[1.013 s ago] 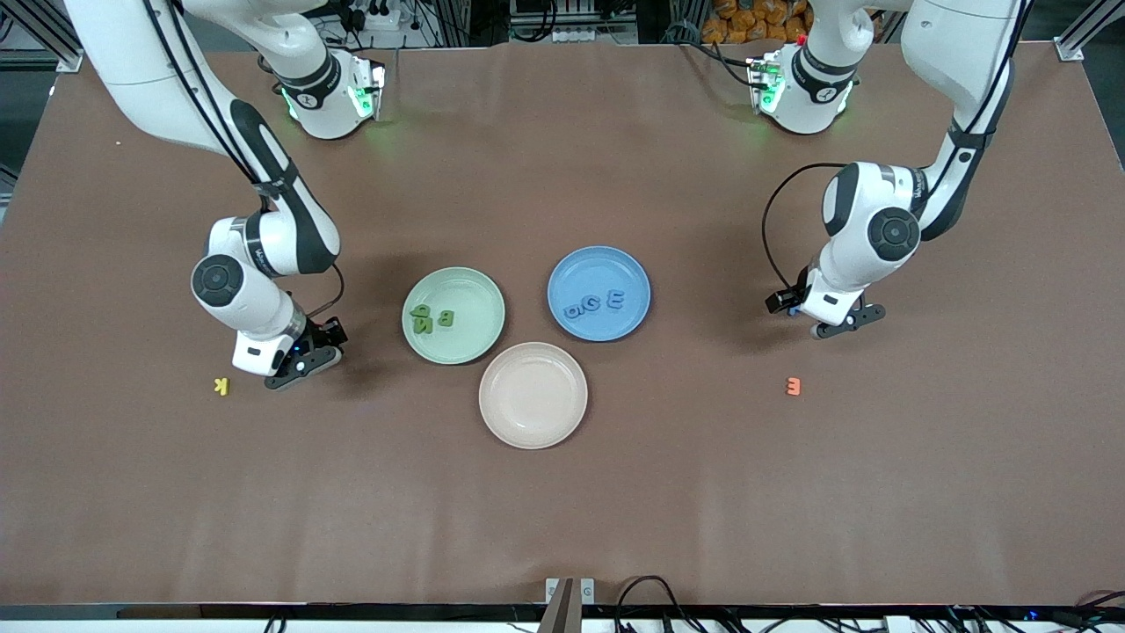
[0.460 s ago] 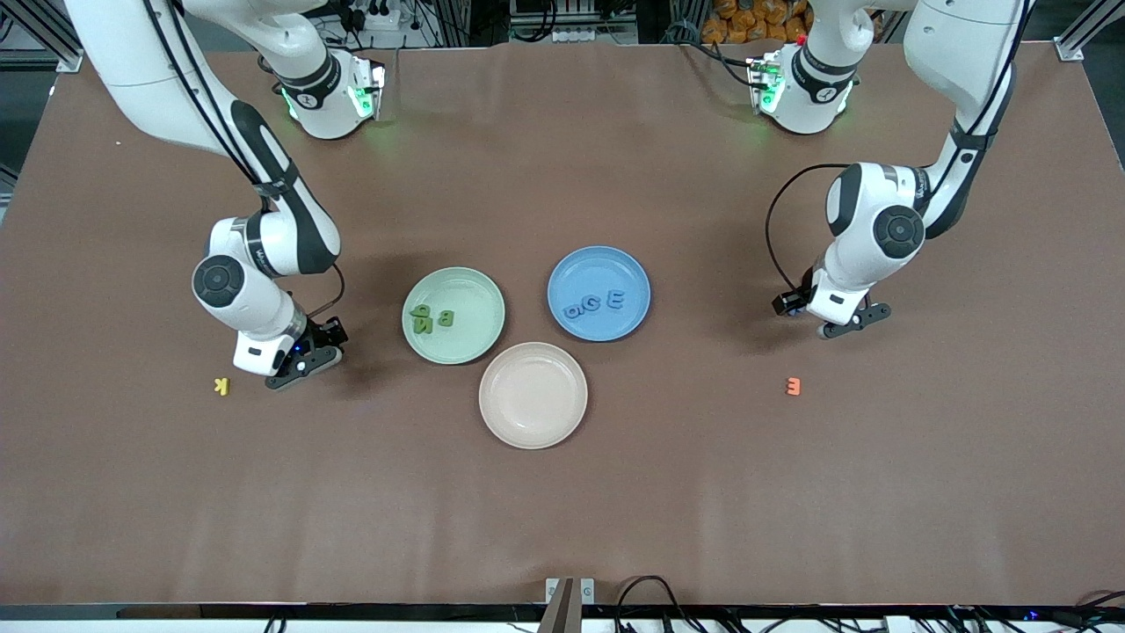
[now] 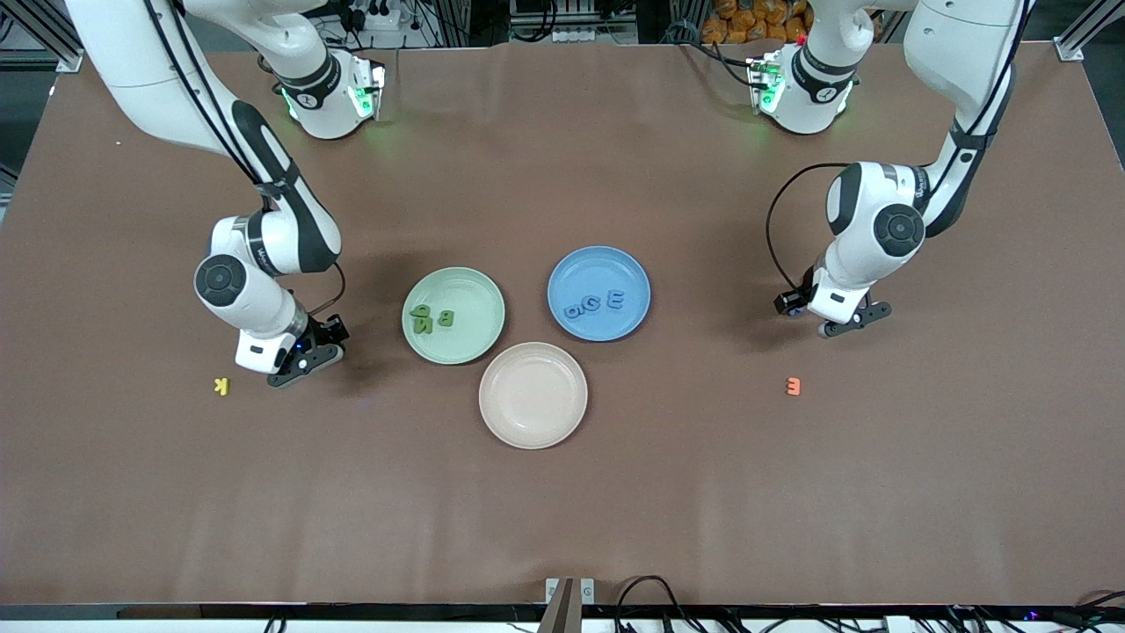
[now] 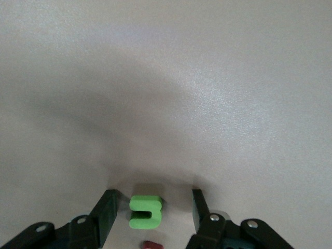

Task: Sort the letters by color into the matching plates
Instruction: 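Close both grippers on the green u and the blue X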

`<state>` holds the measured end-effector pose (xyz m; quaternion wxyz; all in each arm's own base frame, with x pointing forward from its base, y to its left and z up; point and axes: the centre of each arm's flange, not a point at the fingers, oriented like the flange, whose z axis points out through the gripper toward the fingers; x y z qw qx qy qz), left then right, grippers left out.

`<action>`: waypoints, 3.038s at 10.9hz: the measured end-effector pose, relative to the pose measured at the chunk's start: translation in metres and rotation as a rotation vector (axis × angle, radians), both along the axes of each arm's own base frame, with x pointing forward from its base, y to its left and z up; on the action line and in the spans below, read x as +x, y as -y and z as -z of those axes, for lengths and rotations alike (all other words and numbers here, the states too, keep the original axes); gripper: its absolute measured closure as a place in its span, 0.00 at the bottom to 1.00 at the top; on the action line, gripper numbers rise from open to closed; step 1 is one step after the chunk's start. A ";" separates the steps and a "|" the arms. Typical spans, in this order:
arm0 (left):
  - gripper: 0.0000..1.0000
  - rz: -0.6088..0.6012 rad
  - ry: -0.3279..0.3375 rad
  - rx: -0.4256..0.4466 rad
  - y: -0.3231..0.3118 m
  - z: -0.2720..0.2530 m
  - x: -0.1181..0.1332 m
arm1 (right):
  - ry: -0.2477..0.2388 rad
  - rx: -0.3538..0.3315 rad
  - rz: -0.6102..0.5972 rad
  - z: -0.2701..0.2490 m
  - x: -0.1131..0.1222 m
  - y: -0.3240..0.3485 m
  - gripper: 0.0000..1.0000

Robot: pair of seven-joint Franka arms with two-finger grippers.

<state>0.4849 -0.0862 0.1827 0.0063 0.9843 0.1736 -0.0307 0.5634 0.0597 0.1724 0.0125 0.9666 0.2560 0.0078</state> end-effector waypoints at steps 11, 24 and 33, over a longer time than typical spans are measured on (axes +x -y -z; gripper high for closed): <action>0.58 0.000 -0.004 0.000 0.000 0.007 -0.002 | -0.004 0.000 0.001 0.001 -0.003 0.001 0.32; 0.71 0.028 0.012 -0.003 0.001 0.006 0.000 | -0.008 0.001 0.012 0.002 -0.005 0.007 0.38; 0.71 0.066 0.028 -0.003 0.017 -0.038 0.051 | 0.002 0.005 0.023 0.000 -0.004 0.012 0.47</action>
